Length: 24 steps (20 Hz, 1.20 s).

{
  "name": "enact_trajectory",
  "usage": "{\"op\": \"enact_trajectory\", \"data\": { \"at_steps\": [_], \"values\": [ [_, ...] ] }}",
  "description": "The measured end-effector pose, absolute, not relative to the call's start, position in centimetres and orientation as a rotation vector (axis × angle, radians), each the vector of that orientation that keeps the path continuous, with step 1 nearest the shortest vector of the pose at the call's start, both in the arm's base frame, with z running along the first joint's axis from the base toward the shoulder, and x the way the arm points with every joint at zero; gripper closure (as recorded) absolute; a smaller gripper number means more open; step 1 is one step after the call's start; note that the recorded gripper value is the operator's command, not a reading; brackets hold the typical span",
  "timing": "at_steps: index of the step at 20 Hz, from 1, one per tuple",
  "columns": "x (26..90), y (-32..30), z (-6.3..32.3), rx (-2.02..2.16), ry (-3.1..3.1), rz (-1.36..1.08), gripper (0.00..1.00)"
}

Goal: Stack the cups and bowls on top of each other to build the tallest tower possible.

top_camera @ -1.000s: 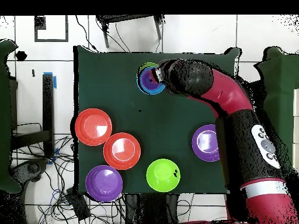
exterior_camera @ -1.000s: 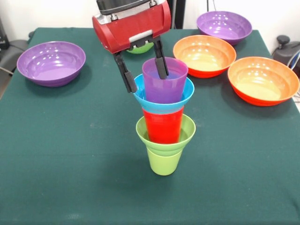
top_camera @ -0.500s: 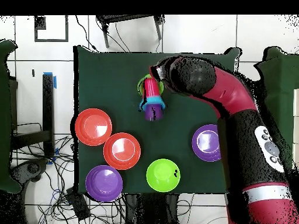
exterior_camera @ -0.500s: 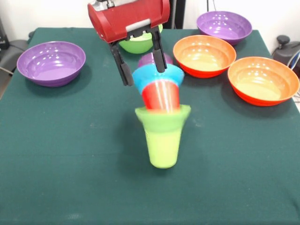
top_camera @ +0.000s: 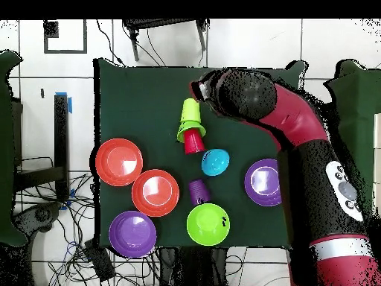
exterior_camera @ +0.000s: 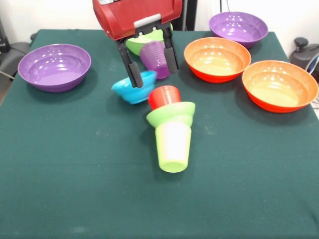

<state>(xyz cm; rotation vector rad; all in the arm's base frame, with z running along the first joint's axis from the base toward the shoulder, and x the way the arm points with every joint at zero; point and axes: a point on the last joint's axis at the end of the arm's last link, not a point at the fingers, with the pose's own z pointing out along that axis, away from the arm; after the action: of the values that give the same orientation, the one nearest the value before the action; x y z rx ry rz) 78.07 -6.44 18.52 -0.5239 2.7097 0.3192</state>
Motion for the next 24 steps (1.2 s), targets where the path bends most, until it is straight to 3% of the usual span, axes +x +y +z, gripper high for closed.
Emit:
{"op": "enact_trajectory", "data": {
  "at_steps": [14,24],
  "values": [
    [78.2,-6.3,19.0,-0.522,2.705,0.318,0.00],
    [78.6,-6.6,21.7,-0.527,2.676,0.274,0.00]
  ]
}}
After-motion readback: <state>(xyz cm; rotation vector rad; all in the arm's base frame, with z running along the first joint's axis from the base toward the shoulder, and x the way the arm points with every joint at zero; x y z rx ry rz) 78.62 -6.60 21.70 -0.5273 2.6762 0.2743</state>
